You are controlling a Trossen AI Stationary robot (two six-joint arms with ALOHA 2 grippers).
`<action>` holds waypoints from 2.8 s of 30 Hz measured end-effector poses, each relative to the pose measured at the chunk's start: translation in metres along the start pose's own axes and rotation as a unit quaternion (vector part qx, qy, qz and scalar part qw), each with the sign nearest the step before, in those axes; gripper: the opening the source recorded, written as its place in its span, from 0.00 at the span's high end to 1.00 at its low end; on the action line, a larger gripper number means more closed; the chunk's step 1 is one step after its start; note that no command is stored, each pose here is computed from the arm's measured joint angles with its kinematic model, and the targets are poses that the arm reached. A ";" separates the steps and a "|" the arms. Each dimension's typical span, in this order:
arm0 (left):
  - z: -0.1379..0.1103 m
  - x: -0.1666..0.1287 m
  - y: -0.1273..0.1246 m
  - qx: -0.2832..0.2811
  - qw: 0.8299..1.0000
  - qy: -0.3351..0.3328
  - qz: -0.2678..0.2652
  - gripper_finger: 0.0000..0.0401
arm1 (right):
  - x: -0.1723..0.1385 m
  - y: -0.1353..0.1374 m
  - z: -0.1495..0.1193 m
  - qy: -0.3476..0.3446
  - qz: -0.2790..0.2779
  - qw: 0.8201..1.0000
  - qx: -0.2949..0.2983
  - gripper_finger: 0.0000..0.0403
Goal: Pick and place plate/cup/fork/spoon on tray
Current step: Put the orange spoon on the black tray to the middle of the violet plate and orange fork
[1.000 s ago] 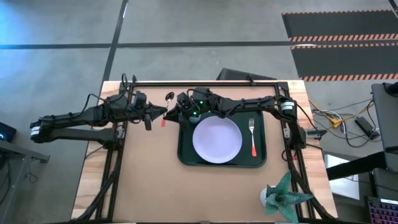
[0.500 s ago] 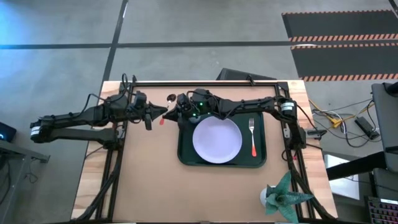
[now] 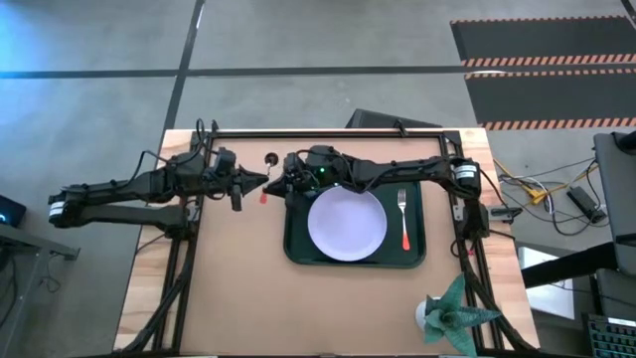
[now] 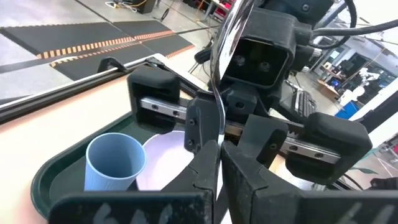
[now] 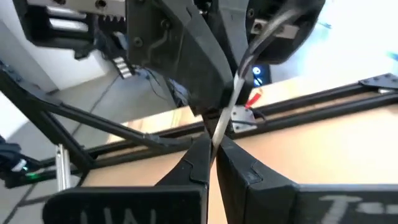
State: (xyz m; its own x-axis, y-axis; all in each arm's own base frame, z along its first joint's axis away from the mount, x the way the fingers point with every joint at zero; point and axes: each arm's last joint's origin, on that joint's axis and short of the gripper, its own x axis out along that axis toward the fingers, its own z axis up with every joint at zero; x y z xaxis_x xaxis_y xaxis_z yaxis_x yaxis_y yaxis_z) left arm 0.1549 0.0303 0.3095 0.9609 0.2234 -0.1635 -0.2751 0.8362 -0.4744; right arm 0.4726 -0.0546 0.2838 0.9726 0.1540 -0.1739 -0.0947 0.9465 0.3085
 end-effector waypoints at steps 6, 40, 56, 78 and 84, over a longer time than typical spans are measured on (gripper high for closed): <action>0.001 0.000 0.000 0.009 1.000 -0.005 0.007 1.00 | -0.020 0.013 0.010 0.050 -0.060 0.997 -0.011 0.98; -0.009 0.001 0.006 0.015 0.999 0.021 0.024 1.00 | -0.179 0.125 0.041 0.154 -0.346 0.923 0.073 0.98; -0.011 0.004 0.007 0.011 0.999 0.027 0.027 1.00 | -0.230 0.172 -0.009 0.169 -0.452 0.861 0.161 0.98; -0.013 0.008 0.008 0.010 0.999 0.035 0.031 1.00 | -0.272 0.147 -0.131 0.061 -0.374 0.868 0.322 0.98; -0.013 0.008 0.008 0.010 0.999 0.035 0.031 1.00 | -0.280 0.133 -0.157 0.046 -0.355 0.866 0.349 0.98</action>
State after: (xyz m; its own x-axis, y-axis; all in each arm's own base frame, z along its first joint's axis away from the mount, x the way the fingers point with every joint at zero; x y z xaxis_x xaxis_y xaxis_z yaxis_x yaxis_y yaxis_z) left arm 0.1600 0.0322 0.2934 0.9373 0.2397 -0.2529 -0.3326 0.8318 -0.4444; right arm 0.1540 0.0727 0.2270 0.7090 -0.3437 -0.6158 0.7029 0.4142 0.5782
